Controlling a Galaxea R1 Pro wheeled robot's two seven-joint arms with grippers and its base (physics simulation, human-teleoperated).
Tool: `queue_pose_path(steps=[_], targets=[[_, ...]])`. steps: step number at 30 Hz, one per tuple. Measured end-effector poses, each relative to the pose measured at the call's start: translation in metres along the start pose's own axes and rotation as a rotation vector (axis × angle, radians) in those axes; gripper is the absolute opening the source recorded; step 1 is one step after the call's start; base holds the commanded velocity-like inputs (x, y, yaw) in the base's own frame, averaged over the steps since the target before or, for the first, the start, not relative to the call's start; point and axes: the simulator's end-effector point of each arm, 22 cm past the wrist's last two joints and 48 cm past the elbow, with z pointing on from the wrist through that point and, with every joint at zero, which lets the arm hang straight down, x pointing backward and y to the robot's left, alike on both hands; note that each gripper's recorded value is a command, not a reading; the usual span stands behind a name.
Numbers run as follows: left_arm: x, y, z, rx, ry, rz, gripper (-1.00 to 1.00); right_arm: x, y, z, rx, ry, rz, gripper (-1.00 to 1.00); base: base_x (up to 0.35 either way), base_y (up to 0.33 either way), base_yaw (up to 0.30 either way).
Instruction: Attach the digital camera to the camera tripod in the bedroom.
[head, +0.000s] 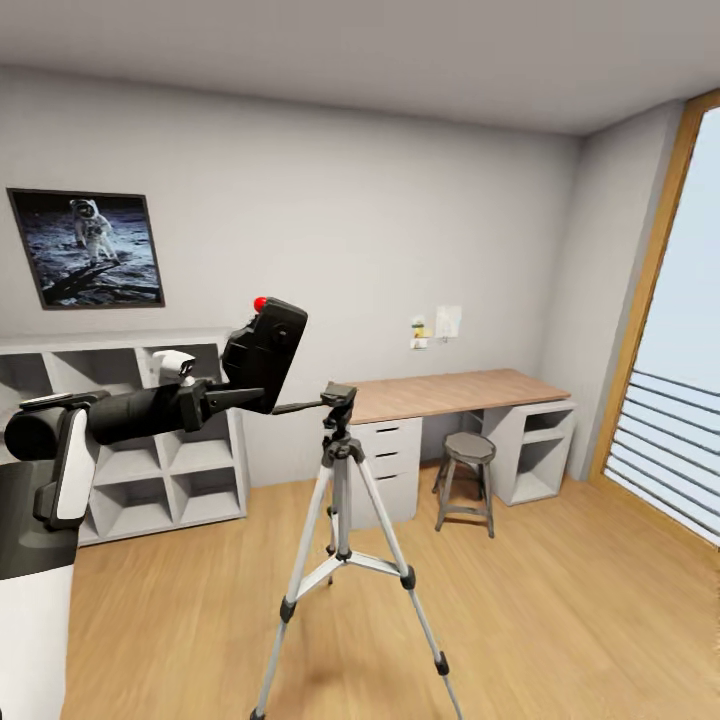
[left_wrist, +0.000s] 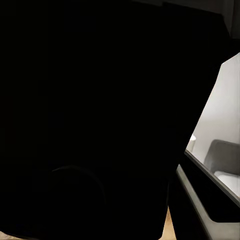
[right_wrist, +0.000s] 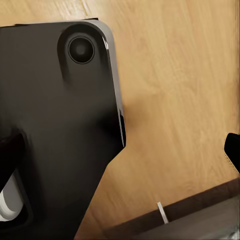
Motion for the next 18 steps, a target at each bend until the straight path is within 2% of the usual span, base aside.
queue_pose_path(steps=[8,14,18], targets=[[0.0,0.0,0.0001,0.0,0.0,0.0,-1.0,0.0,0.0,0.0,0.0,0.0,0.0,1.0,0.0,-0.308,-0.056],[0.0,0.0,0.0001,0.0,0.0,0.0,-1.0,0.0001,0.0,0.0,0.0,0.0,0.0,1.0,0.0,-0.285,-0.22],[0.0,0.0,0.0002,0.0,0.0,0.0,-1.0,0.0,0.0001,0.0,0.0,0.0,0.0,1.0,0.0,-0.1,-0.267]])
